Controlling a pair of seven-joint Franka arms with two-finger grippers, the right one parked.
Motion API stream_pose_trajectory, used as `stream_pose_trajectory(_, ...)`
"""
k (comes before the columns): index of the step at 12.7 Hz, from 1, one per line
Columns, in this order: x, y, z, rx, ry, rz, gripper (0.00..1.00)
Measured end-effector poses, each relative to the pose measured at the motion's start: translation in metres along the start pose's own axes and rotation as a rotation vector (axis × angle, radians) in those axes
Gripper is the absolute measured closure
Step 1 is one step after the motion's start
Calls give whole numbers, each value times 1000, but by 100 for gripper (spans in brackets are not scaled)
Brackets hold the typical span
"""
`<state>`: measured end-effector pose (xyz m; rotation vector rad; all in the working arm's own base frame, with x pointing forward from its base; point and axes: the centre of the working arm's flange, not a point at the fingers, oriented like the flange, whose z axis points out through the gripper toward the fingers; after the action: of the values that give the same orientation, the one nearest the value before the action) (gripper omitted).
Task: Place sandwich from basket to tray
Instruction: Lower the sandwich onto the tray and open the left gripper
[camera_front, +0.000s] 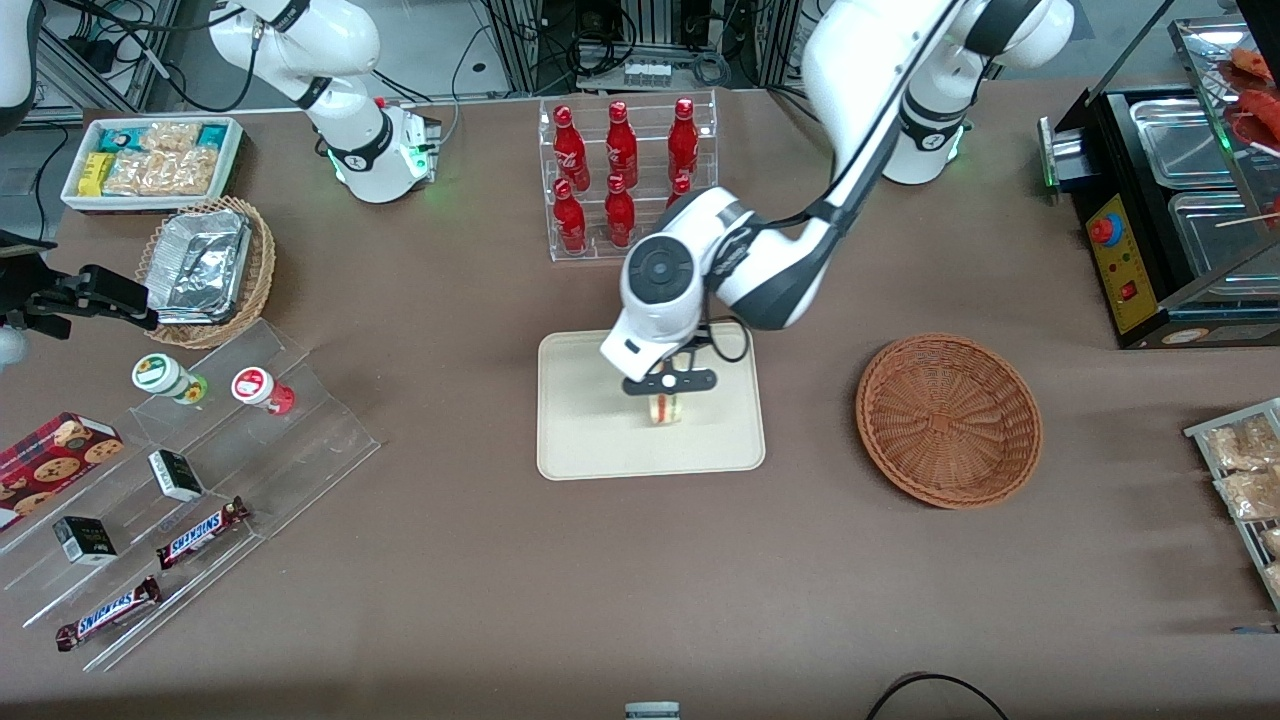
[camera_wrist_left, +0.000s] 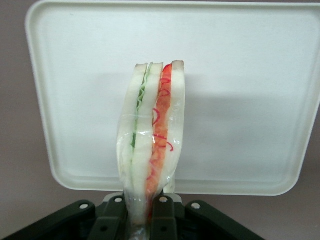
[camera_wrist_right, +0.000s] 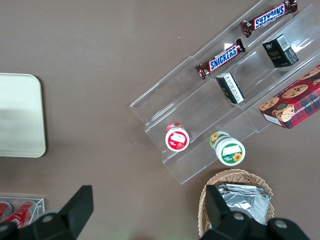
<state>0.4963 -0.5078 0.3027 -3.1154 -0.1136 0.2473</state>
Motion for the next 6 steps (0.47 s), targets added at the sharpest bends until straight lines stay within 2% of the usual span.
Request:
stream_pose_trajectory(4,10,17,16,-4,-3,-16,85)
stream_pose_trajectory(6,12,20,24,10,5,-16,85)
